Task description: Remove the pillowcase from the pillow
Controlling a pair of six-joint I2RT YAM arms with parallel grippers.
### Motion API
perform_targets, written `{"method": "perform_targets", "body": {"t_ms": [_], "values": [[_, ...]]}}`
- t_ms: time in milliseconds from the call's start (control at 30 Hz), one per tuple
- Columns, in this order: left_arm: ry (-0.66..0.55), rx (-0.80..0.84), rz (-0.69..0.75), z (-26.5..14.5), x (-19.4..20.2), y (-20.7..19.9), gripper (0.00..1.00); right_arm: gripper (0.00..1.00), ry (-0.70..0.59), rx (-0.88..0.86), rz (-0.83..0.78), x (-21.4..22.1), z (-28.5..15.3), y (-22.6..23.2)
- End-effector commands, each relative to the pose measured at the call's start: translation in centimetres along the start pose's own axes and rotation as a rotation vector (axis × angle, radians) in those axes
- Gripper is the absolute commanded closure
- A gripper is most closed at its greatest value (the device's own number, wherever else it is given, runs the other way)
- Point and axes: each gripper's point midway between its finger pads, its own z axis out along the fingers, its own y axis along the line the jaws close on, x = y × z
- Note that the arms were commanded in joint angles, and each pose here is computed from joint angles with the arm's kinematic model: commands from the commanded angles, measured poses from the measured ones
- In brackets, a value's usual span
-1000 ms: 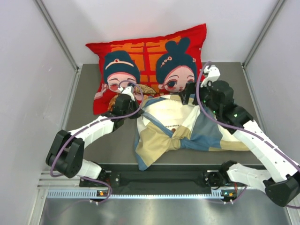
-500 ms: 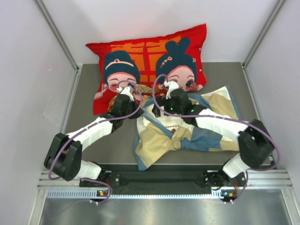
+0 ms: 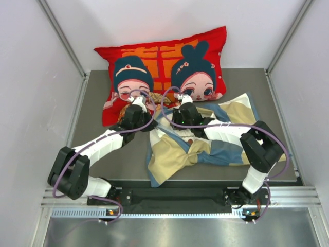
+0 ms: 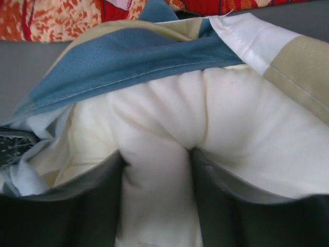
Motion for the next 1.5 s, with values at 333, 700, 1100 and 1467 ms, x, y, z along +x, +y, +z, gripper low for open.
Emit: {"method": "perform_targets", "body": {"t_ms": [333,700,1100,1467], "values": [[-0.057,0.014,0.043,-1.0,-1.9,-0.8,1.0,1.0,0.102,0.074,0.015,4.6,-0.6,-2.3],[-0.17,0.159,0.175,-2.6,-7.7,-8.5,0.3,1.0,0.096,0.053,0.032,5.7,-2.1,-2.1],[0.016,0.0,0.17,5.0,-3.3,-4.6,0.27,1.0,0.066,0.009,0.044,5.6,-4.4,-1.0],[0.079,-0.024,0.177,5.5,-1.4,-3.6,1.0,1.0,0.063,0.052,0.064,6.3,-4.7,-2.1]]}}
